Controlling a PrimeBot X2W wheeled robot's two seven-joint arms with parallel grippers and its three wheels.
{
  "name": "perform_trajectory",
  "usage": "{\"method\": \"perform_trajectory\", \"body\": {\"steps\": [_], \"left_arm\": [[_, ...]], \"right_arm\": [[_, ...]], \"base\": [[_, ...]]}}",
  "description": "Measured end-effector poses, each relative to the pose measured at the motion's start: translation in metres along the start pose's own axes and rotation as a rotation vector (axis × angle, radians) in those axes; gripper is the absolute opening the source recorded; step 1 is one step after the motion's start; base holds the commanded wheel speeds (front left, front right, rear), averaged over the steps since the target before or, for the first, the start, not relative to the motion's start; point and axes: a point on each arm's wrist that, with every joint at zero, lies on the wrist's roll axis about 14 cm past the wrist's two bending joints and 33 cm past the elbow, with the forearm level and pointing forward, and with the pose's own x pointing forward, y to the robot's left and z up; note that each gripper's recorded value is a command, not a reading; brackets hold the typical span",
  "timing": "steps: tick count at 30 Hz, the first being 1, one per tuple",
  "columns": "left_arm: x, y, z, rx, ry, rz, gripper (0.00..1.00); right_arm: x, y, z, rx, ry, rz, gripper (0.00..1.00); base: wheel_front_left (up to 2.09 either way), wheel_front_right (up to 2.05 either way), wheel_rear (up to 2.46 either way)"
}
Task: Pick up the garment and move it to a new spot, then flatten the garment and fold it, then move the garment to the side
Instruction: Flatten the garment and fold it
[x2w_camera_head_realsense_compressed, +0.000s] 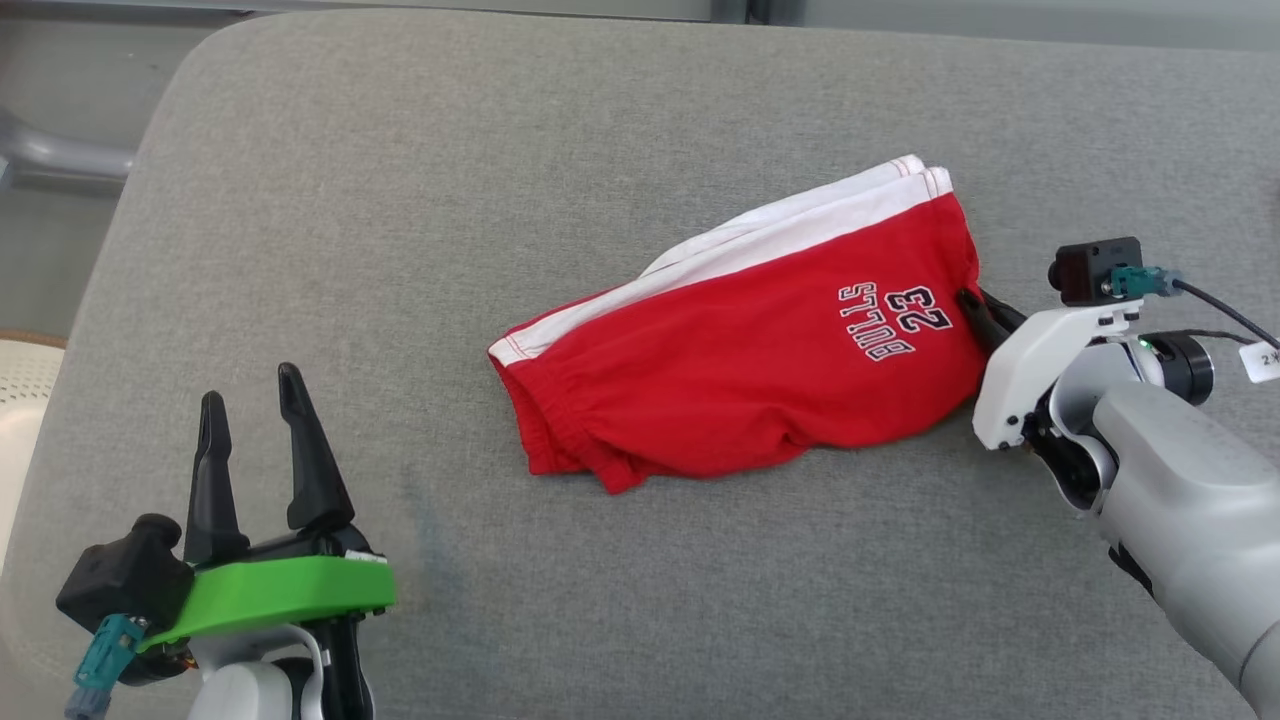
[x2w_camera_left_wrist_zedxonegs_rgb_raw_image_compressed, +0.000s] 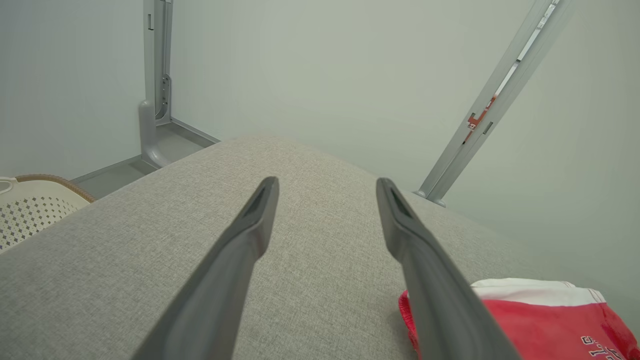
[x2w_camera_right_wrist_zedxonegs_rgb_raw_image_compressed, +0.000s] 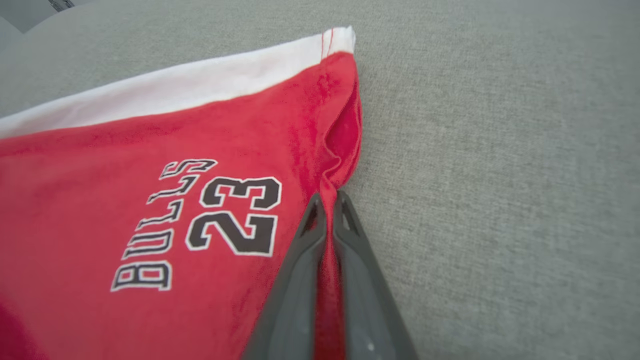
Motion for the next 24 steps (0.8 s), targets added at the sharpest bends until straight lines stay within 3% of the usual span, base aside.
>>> {"method": "perform_trajectory", "body": {"steps": [13, 24], "left_arm": [[0.005, -0.047, -0.018, -0.008, 0.040, -0.146, 1.00], [0.006, -0.071, -0.022, -0.023, 0.051, -0.213, 1.00]], "right_arm": [[-0.080, -0.053, -0.001, 0.087, -0.165, -0.146, 0.00], [-0.118, -0.086, 0.011, 0.119, -0.249, -0.252, 0.00]], "base": [[0.00, 0.00, 0.00], [0.00, 0.00, 0.00]]}}
